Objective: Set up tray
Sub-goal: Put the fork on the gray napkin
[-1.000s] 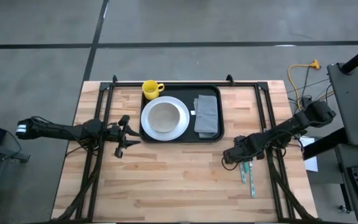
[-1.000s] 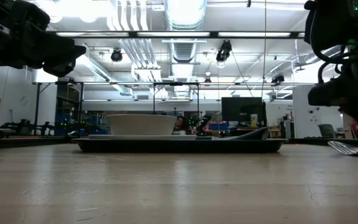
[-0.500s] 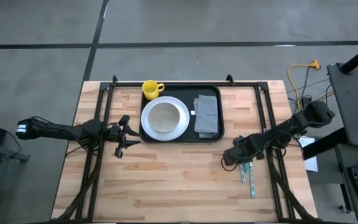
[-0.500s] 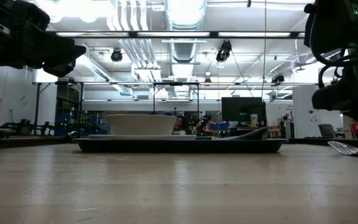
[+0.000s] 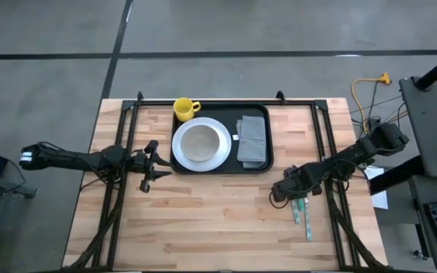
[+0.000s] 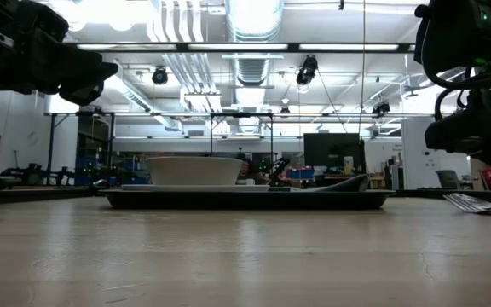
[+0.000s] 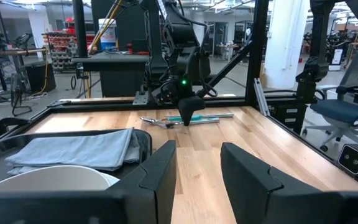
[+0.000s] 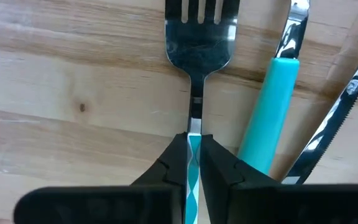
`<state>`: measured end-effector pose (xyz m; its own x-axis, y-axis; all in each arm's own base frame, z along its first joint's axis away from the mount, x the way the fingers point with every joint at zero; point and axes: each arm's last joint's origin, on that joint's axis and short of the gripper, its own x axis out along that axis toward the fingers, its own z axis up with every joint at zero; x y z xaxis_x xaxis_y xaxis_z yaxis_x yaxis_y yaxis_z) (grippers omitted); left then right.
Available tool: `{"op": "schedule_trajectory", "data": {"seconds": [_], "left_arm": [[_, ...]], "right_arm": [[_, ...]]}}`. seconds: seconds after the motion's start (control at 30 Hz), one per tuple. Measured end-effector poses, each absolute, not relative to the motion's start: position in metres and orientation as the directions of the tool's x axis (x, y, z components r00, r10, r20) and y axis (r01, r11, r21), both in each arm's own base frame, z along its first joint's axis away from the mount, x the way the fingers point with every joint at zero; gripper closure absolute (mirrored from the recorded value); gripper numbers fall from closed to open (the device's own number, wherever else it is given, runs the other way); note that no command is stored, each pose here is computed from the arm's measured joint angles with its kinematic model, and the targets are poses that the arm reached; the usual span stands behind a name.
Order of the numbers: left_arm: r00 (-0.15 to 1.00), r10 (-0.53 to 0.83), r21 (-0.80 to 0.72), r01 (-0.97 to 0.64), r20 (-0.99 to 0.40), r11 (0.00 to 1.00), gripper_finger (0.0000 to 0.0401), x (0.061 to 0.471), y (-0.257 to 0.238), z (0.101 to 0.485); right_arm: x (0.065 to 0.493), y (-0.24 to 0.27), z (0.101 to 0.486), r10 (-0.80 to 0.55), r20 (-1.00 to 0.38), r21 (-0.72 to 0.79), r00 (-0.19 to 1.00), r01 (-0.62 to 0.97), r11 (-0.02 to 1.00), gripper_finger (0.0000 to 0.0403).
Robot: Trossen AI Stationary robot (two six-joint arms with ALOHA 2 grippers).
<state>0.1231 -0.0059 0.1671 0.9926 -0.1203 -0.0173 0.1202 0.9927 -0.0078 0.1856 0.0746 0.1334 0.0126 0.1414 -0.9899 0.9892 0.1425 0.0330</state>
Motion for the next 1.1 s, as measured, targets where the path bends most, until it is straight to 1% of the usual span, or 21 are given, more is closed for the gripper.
{"op": "schedule_trajectory", "data": {"seconds": [0.3, 0.57, 0.87, 1.1], "left_arm": [[0.993, -0.121, -0.008, 0.121, -0.017, 0.993, 0.0293, 0.123, -0.006, 0.167], [0.993, -0.121, -0.008, 0.121, -0.018, 0.993, 0.0293, 0.123, -0.006, 0.167], [0.993, -0.121, -0.008, 0.12, -0.018, 0.993, 0.0293, 0.123, -0.006, 0.167], [0.993, -0.12, -0.008, 0.12, -0.018, 0.993, 0.0293, 0.123, -0.006, 0.167]], "right_arm": [[0.185, 0.073, 0.142, 0.171, -0.983, 0.081, 0.06, 0.989, 0.12, 0.0389], [0.185, 0.062, 0.152, 0.179, -0.976, 0.135, 0.121, 0.989, 0.067, 0.039], [0.192, 0.032, 0.156, 0.157, -0.974, 0.177, 0.166, 0.983, 0.055, 0.039], [0.195, 0.0, 0.156, 0.127, -0.973, 0.197, 0.192, 0.98, 0.024, 0.039]]}}
